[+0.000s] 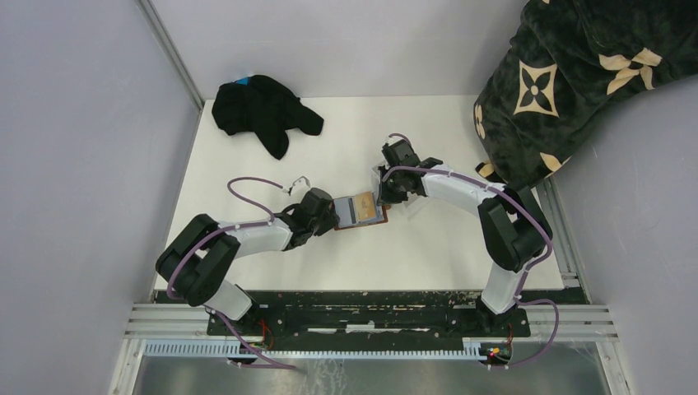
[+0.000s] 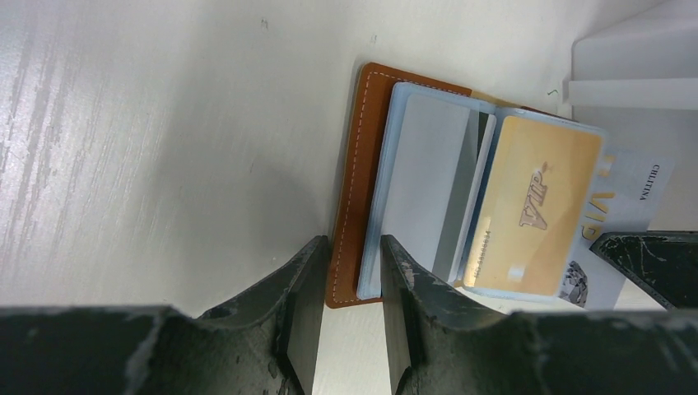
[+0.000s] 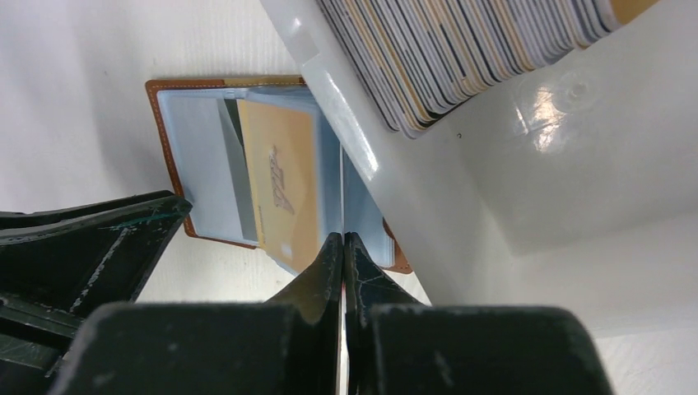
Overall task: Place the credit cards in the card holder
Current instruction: Turn over the card slot in the card holder.
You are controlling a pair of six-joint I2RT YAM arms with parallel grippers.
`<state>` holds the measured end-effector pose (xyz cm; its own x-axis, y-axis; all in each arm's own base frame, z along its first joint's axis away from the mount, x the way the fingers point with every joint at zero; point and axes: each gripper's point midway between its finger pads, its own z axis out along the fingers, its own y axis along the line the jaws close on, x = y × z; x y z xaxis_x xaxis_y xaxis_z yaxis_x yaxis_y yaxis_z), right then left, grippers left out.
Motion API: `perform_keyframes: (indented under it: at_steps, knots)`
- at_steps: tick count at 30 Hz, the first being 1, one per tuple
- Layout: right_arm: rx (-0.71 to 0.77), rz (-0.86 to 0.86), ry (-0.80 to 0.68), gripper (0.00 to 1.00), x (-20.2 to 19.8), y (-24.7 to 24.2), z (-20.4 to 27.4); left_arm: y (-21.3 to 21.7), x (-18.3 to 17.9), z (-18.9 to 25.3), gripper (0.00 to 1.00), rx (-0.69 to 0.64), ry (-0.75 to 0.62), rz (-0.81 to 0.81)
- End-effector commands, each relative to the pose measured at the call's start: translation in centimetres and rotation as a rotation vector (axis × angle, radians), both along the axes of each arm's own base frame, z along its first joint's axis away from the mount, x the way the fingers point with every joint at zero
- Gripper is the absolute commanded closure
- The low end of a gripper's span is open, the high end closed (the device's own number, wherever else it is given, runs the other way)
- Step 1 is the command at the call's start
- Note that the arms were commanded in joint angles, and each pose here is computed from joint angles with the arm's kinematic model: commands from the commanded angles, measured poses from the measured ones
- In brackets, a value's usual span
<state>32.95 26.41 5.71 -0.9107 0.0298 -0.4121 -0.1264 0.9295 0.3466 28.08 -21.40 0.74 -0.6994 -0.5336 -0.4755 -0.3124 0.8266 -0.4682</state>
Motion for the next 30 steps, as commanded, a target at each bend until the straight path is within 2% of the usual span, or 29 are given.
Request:
perform_keyframes:
  at_steps: [1,21,30]
  knots:
    - [0.114,-0.009,-0.079,0.99,0.9,1.5,3.3,7.6,-10.8,-7.6,0.6,0.304,0.407,-0.044]
    - [0.133,0.068,-0.114,0.99,0.9,4.7,6.0,7.4,-10.5,-6.5,0.6,0.275,0.376,-0.034]
    - [0.072,0.083,-0.089,0.99,0.8,4.5,4.1,7.3,-9.9,-4.5,0.6,0.283,0.328,-0.022]
